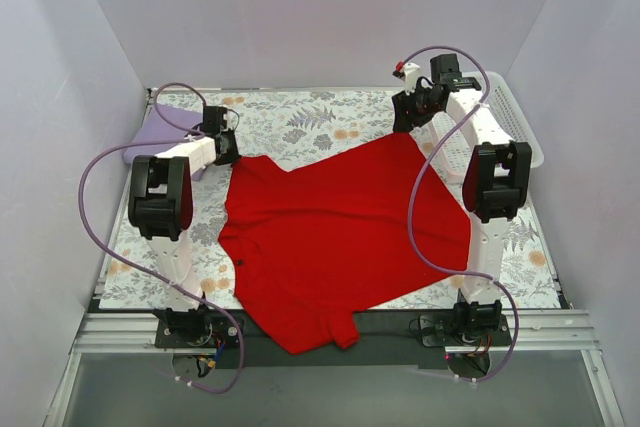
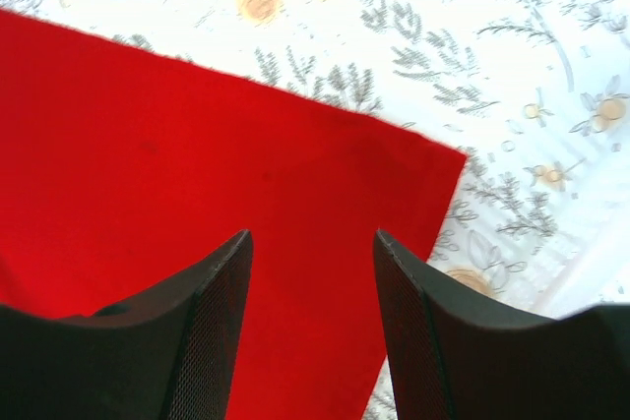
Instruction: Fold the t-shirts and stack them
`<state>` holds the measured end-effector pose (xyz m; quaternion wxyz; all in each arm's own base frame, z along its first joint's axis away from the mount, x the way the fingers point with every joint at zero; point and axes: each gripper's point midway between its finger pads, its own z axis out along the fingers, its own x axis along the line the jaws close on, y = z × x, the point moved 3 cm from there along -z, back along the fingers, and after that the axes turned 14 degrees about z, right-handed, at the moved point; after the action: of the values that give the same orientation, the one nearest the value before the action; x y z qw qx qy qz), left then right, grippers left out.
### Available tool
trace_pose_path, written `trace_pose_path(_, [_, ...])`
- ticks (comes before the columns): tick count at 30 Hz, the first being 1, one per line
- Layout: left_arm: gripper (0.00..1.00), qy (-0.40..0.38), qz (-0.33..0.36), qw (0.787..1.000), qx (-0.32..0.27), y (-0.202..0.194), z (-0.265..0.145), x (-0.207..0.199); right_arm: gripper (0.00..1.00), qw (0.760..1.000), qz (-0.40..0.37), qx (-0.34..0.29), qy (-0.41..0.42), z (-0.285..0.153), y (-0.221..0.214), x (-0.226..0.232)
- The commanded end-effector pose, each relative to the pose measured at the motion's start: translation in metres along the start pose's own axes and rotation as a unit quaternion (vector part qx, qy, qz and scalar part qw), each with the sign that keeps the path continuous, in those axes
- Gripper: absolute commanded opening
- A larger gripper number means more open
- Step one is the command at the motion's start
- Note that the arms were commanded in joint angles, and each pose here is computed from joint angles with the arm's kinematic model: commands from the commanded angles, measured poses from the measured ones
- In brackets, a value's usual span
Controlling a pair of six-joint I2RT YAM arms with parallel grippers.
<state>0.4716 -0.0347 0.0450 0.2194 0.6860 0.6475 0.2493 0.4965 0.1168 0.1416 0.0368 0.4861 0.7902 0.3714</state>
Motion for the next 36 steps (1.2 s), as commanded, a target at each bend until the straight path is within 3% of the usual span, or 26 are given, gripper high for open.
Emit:
trace_pose_path(1, [0.0,0.042,-0.005,0.999,0.026,-0.023,-0.025,0.018,0.58,0.999,-0.006,-0.019,-0.034,0.008,0.017,-0.009])
trace_pose_path(7, [0.0,0.072,-0.037,0.996,-0.021,-0.02,-0.057,0.039,0.58,0.997,-0.004,-0.028,-0.069,0.018,0.02,-0.025])
trace_pose_path(22, [0.0,0.078,-0.051,0.991,-0.091,0.011,-0.089,0.051,0.54,0.996,-0.01,-0.017,-0.082,0.044,0.017,-0.041])
trace_pose_path(27, [0.0,0.095,-0.078,0.987,-0.099,0.012,-0.088,0.077,0.54,0.996,-0.009,-0.026,-0.082,0.05,0.023,-0.043])
trace_pose_path(36, [0.0,0.069,-0.089,0.989,-0.1,0.014,-0.083,0.078,0.53,0.997,0.002,-0.041,-0.06,0.071,0.028,-0.044])
